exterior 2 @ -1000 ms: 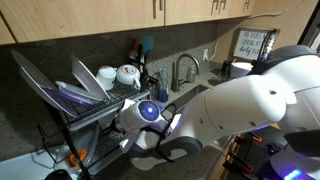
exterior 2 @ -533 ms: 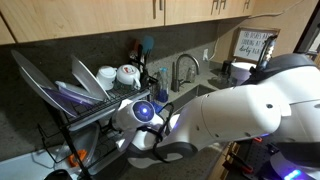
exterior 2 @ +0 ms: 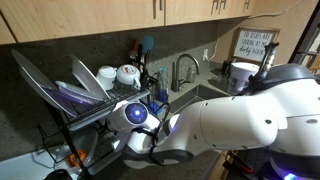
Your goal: Pick up the white mug and put it on the bottom shelf of the dishrack
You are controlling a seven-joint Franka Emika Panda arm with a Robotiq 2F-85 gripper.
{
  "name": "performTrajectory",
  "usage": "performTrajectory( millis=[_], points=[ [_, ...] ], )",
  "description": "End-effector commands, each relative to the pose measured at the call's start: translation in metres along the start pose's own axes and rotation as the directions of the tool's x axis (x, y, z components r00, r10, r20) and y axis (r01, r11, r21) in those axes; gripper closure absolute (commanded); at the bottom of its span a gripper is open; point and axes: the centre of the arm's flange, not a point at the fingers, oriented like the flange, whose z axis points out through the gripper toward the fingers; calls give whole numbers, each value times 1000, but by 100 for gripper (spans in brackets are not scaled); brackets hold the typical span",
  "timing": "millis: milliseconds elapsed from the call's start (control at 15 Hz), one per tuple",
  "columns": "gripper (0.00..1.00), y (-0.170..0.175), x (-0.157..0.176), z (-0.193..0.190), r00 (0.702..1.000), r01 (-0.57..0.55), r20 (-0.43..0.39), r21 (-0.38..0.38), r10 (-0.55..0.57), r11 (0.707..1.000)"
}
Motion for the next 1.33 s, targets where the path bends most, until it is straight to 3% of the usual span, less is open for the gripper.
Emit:
performTrajectory(
  millis=[0, 600, 1267],
  points=[
    [100, -7, 6, 10, 1000, -2, 0, -35, 2, 999],
    [100, -11, -18, -21, 999, 37, 31, 15, -38, 999],
    [100, -8, -61, -100, 979, 58, 186, 143, -84, 988]
  ],
)
